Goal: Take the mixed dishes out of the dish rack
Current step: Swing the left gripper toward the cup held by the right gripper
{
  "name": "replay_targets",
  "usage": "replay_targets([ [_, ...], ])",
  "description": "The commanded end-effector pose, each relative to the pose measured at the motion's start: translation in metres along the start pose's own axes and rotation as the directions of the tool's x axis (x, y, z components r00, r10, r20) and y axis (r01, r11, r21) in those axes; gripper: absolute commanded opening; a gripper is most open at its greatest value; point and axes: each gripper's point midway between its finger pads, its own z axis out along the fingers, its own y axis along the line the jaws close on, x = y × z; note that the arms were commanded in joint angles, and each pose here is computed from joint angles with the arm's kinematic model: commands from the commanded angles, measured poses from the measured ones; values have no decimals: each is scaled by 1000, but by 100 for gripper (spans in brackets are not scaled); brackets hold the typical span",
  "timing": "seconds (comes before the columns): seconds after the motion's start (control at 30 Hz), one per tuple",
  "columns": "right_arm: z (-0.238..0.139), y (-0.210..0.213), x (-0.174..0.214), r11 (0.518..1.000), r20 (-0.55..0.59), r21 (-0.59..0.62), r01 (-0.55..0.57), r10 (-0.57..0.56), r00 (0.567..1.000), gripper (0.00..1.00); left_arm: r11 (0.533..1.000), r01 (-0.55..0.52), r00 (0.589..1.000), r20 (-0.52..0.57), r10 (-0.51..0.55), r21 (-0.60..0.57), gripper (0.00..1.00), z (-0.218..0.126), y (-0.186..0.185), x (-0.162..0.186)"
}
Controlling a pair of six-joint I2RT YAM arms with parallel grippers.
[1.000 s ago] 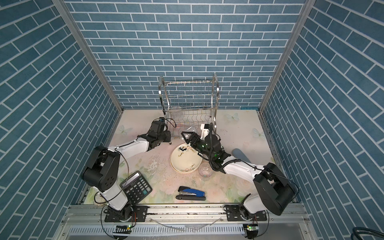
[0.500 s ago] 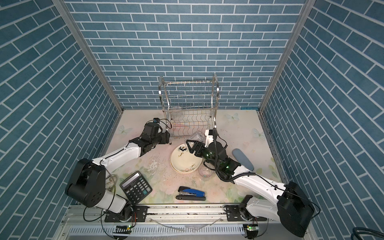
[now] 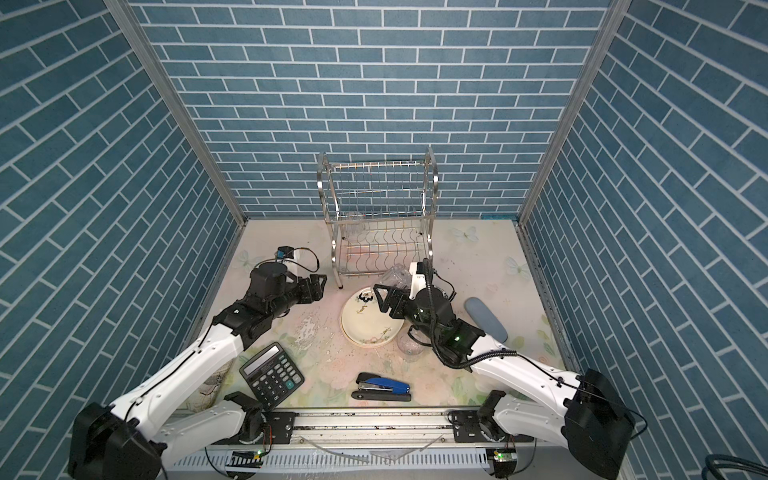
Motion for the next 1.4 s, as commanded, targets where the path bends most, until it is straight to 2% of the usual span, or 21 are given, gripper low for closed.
replay_targets([
  [0.0,-2,4,-5,998,37,-10,68,-68,997,0,999,18,999,-36,-16,51,87,-17,-6,14],
  [0.07,-1,6,-4,996,35,-21,82,-81,996,0,995,23,1000,-21,-21,100,93,-27,-13,13],
  [0.1,-1,7,-3,996,36,-31,88,-87,996,0,991,29,1000,-12,-28,129,99,-31,-17,12],
  [0.17,-1,9,-1,994,32,-48,102,-101,994,0,982,34,999,16,-38,184,100,-40,-27,6],
  [0.33,-1,21,4,982,10,-111,150,-150,989,0,952,52,998,3,-56,303,100,-49,-46,9],
  [0.47,-3,29,4,974,19,-156,166,-165,986,0,887,95,996,-37,-87,453,100,-58,-74,8],
  [0.73,-3,45,-2,958,37,-221,183,-179,983,0,818,147,987,-30,-157,556,100,-76,-90,9],
  [0.9,-2,54,-9,955,51,-271,124,-115,992,0,790,100,993,-9,-119,605,99,-87,-109,13],
  [1.0,-4,73,-9,921,36,-376,102,-96,995,0,780,90,994,-1,-114,619,99,-87,-117,14],
  [1.17,0,81,-17,888,-10,-459,-11,7,1000,0,726,69,994,16,-110,684,89,-89,-140,7],
  [1.37,12,82,-33,813,-86,-539,-221,208,974,0,779,-85,994,101,28,622,87,-84,-156,15],
])
